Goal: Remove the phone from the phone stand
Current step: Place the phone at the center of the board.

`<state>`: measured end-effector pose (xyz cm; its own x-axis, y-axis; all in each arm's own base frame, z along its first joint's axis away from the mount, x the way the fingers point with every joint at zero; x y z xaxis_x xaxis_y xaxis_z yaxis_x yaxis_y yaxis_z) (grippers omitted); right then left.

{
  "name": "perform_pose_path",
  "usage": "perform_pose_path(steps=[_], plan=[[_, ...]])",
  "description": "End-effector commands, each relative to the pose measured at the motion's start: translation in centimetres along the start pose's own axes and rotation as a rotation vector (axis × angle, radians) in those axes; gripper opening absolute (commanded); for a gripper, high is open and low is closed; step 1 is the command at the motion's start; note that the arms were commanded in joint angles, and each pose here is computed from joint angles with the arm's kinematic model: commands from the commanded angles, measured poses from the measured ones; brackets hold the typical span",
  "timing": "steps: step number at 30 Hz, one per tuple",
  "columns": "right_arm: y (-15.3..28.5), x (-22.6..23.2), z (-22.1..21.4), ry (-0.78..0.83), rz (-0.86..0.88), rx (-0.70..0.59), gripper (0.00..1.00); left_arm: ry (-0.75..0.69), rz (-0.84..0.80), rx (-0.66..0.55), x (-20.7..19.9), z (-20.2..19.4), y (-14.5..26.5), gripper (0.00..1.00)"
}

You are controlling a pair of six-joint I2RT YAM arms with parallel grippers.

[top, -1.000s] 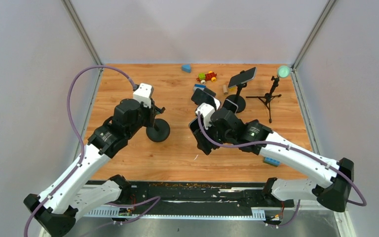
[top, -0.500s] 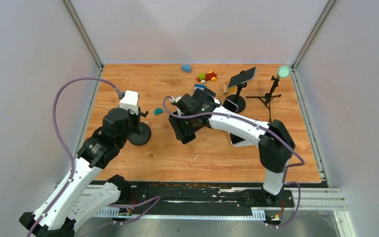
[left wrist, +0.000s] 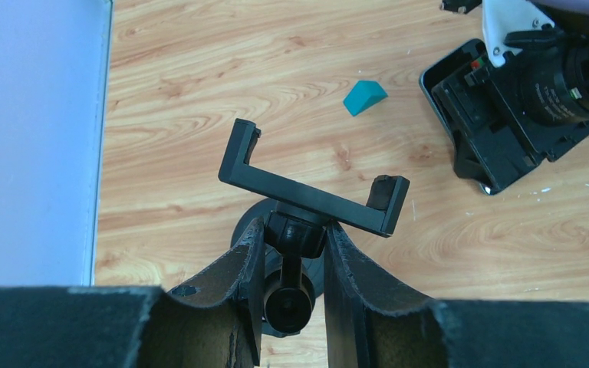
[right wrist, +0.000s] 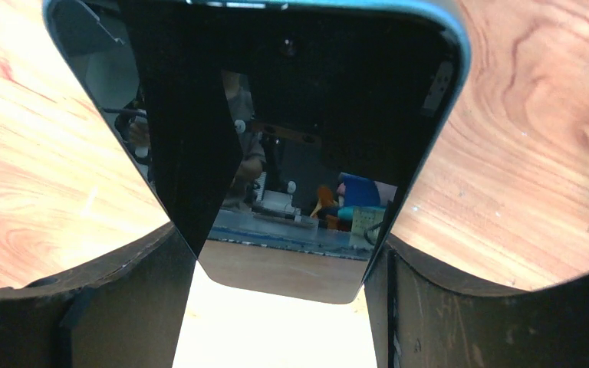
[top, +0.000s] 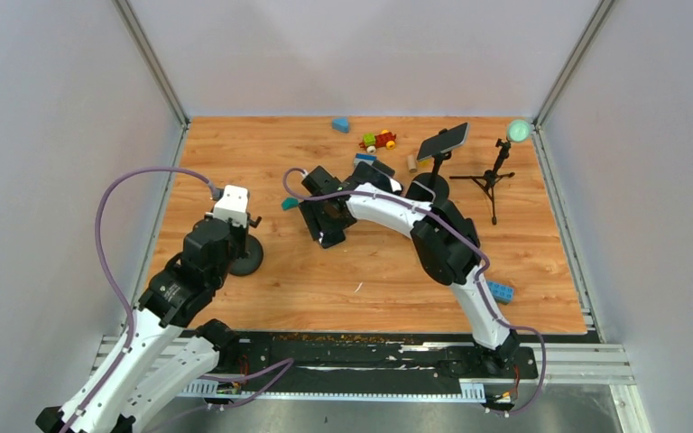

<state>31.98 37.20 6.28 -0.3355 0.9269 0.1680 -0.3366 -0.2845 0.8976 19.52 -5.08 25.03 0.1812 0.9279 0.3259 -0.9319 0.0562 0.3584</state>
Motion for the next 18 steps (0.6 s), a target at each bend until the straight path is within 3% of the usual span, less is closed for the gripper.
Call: perform_pose_path(steps=[1,10,18], plan=[[-0.5,0.7,2.1,-0.032,0.012,-0.068,0.05,0.043,0.071,-0.142,1.5,2.6,0.5,0.0],[-3.4,-0.9,0.6,-0.011,-0.068,-0.026,0.11,0.035,0.073,-0.137,1.2,1.4,0.4,0.0],[-4.2,-1.9,-2.1,0.053,-0.106,0.152,0.13,0.044,0.068,-0.138,1.0,0.7,0.2,0.0]])
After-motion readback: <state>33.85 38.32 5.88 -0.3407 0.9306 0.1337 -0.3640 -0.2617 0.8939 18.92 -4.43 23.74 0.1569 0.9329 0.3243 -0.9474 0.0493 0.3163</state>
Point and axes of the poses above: each gripper's point midway between its finger pads, its own y axis back along the fingers, its own x axis along the line the jaws close on, z = x × y, the point moved 4 cm from there along y, back along the fingers, and after that the axes turned 10 degrees about -y, right-handed, at the moved point
